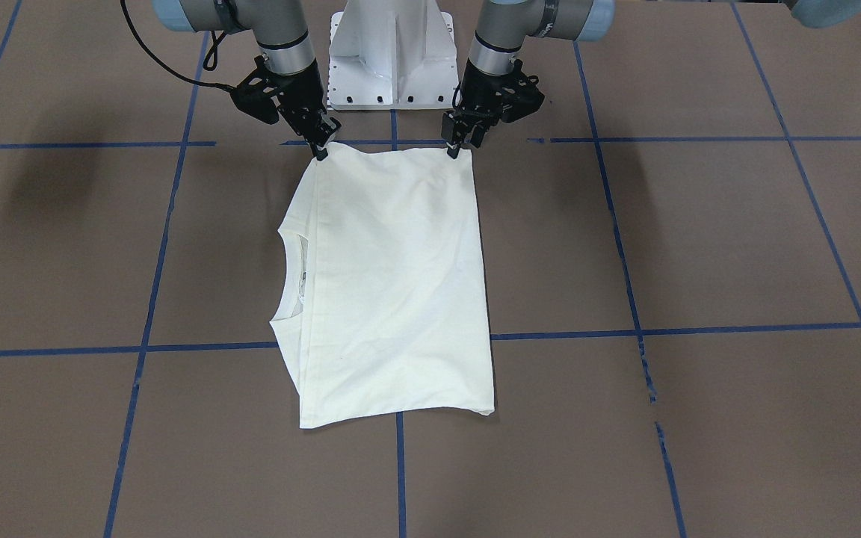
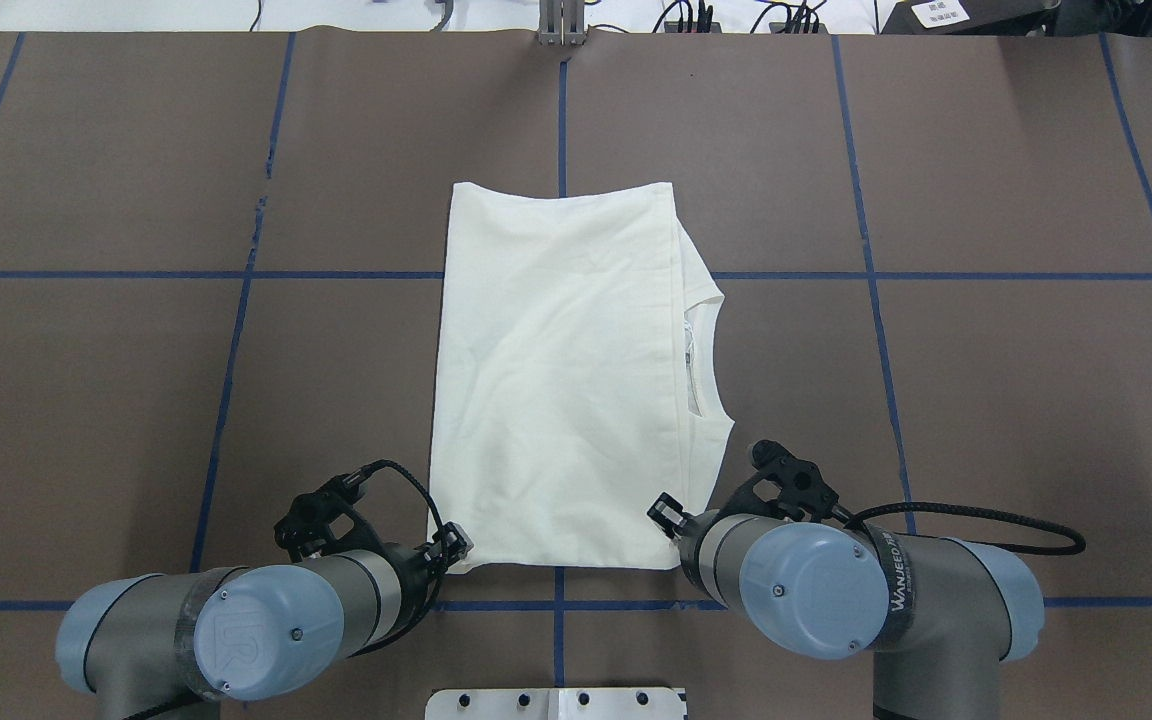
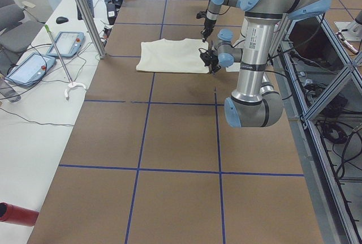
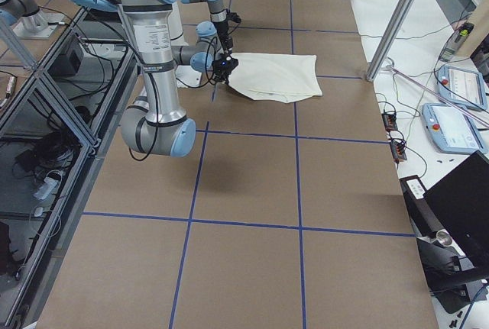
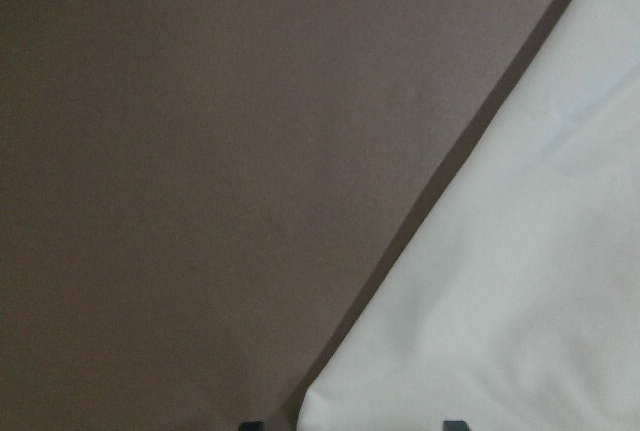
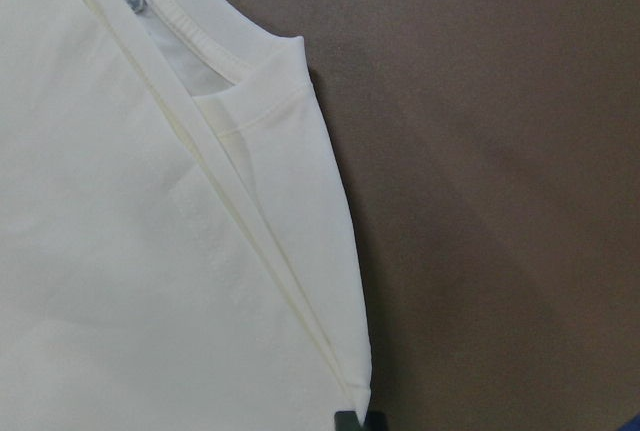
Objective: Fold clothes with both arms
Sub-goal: 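Move the left gripper to the near edge beside the right gripper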
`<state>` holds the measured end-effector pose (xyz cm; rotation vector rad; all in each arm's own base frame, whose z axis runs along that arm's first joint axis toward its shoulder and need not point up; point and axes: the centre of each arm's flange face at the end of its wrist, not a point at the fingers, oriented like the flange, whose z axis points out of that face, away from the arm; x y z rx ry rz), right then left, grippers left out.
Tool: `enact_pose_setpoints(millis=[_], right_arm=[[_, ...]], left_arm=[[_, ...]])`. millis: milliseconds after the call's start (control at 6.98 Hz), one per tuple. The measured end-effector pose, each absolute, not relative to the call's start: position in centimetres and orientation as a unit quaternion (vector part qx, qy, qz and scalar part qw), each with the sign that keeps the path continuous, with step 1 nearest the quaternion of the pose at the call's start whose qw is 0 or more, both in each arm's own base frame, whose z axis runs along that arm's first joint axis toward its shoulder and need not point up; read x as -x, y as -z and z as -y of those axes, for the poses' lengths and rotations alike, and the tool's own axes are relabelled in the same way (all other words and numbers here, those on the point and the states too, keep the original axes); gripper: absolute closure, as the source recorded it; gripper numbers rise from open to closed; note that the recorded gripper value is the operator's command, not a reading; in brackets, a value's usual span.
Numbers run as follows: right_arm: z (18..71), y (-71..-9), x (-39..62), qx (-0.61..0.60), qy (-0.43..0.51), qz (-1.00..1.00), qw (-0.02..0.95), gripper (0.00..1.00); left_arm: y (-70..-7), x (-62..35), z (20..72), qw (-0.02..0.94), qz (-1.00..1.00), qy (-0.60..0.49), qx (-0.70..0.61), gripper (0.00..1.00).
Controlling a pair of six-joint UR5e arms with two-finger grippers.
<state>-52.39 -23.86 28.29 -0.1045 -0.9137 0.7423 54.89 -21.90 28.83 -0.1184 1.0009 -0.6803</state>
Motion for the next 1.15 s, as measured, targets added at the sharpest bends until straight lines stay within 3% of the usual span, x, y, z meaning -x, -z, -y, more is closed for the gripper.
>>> enact_pose_setpoints(millis=[573,716,859,1146], right_arm=[[23.84,-28.15,52.34,0.05,-0.35,0.432,0.83,1.0],[23.84,-28.13,52.34,0.05,-0.35,0.432,0.83,1.0],[23.83,-28.1,52.32,0.05,-0.35,0.433,0.829,1.0],[23.85,-28.08,52.25,0.05,-0.349,0.433,0.829,1.0]], left_arm=[[-29.17,-55.31,21.74,0.824,-0.466,0.317,0.054,0.49],[-29.36,-55.35,21.97,0.825,-0.465,0.317,0.051,0.62],[-29.38,-55.31,22.16,0.825,-0.465,0.317,0.05,1.0],[-29.32,-55.24,22.36,0.825,-0.465,0.318,0.049,1.0]])
